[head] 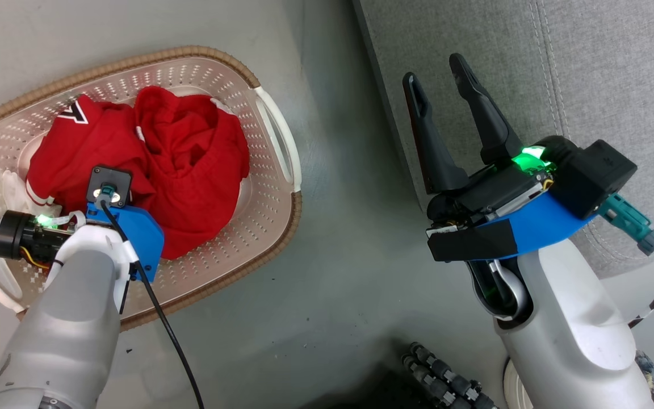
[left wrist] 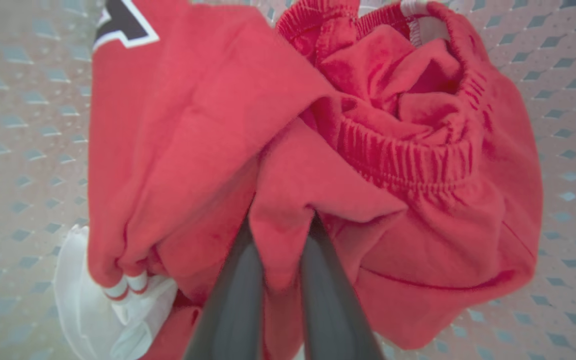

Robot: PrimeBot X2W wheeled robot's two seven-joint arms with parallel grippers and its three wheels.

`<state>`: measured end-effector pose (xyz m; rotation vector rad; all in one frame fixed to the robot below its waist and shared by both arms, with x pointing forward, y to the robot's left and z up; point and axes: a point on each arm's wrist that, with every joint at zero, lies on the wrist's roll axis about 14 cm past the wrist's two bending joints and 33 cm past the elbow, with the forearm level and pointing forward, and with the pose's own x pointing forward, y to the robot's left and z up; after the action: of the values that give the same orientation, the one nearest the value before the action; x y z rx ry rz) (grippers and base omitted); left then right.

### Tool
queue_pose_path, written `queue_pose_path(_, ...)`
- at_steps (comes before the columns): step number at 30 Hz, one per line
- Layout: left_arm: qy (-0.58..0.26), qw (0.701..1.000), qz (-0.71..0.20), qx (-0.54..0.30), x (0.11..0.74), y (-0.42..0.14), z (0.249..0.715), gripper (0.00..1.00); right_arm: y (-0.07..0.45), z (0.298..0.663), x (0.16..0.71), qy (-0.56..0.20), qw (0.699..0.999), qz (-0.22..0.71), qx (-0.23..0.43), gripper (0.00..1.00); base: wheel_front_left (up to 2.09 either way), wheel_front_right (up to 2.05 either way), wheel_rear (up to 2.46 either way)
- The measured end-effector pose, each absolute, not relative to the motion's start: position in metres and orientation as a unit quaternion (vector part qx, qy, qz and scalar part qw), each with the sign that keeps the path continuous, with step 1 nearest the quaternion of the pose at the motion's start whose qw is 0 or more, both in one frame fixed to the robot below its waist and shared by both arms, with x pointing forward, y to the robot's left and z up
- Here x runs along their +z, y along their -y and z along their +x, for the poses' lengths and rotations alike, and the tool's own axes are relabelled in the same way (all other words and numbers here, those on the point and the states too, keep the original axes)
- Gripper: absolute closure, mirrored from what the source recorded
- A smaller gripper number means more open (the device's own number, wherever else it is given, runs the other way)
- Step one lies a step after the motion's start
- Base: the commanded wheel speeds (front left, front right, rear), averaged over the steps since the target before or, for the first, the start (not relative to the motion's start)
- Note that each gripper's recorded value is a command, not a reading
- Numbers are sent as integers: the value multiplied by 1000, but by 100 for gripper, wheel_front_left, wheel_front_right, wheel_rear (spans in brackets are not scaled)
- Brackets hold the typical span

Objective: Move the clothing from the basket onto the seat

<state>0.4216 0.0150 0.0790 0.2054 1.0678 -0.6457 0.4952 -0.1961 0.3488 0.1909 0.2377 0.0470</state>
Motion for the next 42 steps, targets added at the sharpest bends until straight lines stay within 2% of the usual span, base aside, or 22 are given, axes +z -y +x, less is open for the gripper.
queue_pose_path(13, -481, 813, 86, -316, 112, -3, 420, 100, 193, 495, 367, -106, 991, 74, 34, 0, 0, 0, 0)
queue_pose_path(23, -437, 826, 90, -346, 183, 5, 403, 100, 187, 468, 391, -104, 992, 55, 37, 0, 0, 0, 0)
queue_pose_path(31, -374, 856, 110, -340, 252, -8, 404, 100, 175, 441, 414, -103, 993, 39, 52, 0, 0, 0, 0)
queue_pose_path(42, -255, 906, 86, -327, 355, -8, 410, 100, 148, 419, 459, -65, 993, 44, 84, 0, 0, 0, 0)
